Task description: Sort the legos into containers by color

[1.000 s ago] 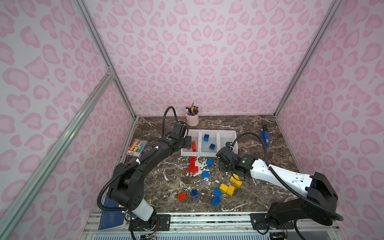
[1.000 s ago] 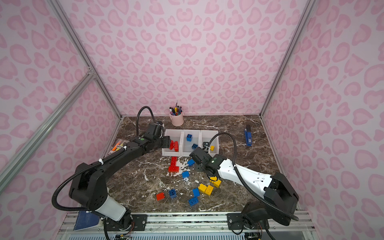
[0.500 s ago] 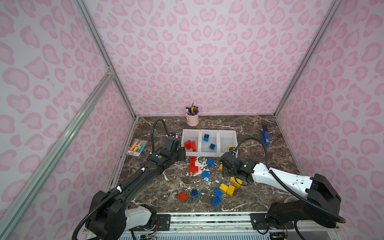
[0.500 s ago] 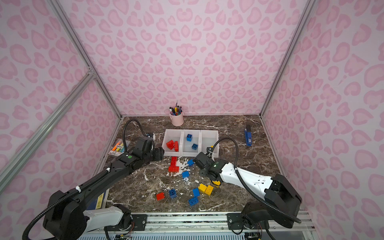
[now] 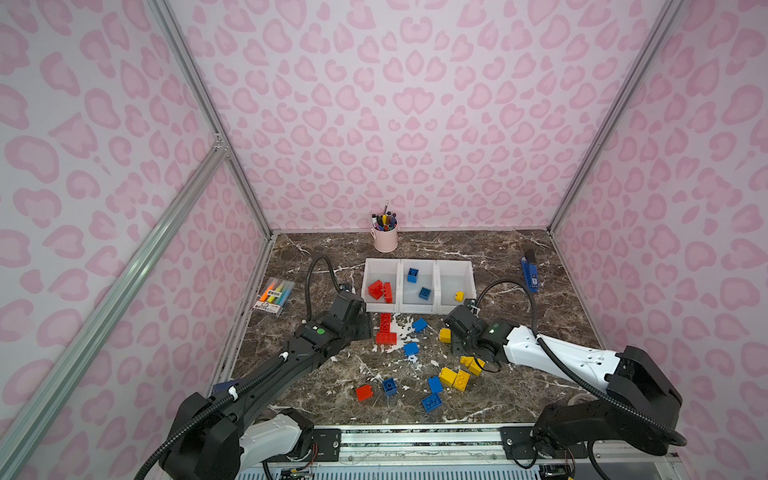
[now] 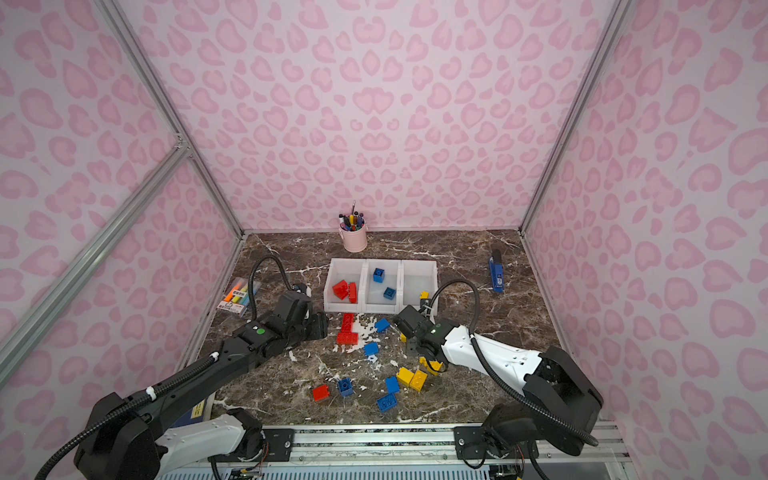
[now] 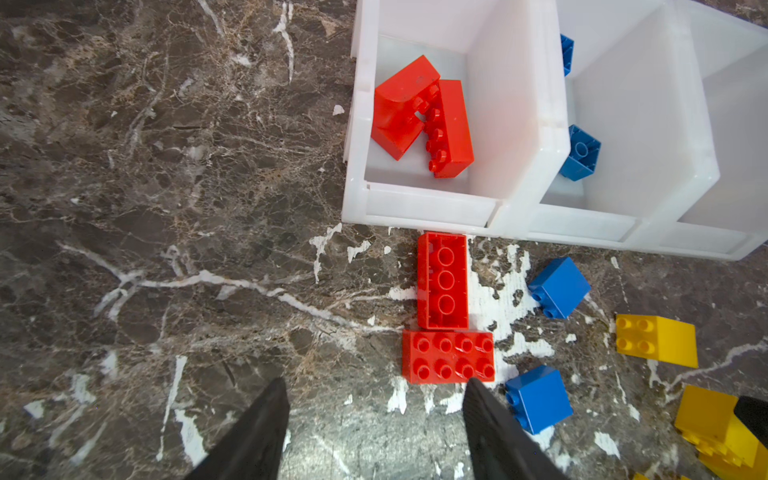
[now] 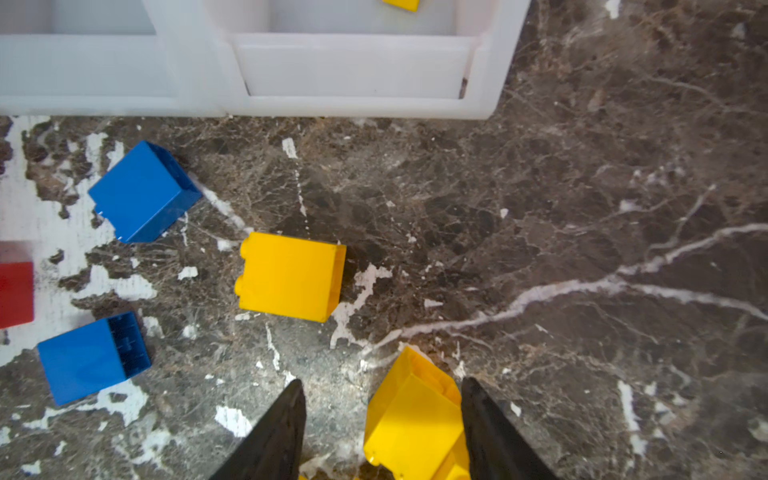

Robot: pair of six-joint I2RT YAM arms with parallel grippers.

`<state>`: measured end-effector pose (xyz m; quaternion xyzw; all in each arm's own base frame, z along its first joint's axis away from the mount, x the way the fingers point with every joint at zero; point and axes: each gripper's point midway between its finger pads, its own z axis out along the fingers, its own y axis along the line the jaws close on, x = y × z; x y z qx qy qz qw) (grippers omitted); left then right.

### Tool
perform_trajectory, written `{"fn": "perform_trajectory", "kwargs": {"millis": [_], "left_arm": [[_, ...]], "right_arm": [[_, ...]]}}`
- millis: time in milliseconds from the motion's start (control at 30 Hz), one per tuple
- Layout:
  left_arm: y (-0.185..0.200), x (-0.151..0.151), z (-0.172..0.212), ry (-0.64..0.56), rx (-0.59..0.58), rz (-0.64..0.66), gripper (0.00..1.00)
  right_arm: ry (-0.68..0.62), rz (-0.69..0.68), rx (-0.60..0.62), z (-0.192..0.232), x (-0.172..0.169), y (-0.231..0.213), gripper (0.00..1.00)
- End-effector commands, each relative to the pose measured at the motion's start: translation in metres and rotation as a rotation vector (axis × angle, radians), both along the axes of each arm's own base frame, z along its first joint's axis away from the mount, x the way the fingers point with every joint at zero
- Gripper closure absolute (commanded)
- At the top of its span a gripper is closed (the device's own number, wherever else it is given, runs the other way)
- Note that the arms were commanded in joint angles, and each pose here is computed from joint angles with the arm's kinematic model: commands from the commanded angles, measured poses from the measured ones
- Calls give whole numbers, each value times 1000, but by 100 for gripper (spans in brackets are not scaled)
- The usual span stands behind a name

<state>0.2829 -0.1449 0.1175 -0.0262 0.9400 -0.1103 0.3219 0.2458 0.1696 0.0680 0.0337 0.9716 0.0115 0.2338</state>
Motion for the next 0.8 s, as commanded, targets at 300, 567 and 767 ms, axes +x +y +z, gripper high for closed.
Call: {"fn": "perform_trajectory", "kwargs": {"millis": [300, 567, 767], "left_arm": [[6, -8, -3, 4, 11, 30, 31], [10, -15, -6, 10, 6, 35, 31], [9, -15, -7, 11, 7, 32, 31]], "right_arm": [[-17, 3, 55, -4, 43, 41, 35], [29, -40, -27, -25, 50, 38, 35], [54, -44, -37, -37, 49, 39, 46]]}}
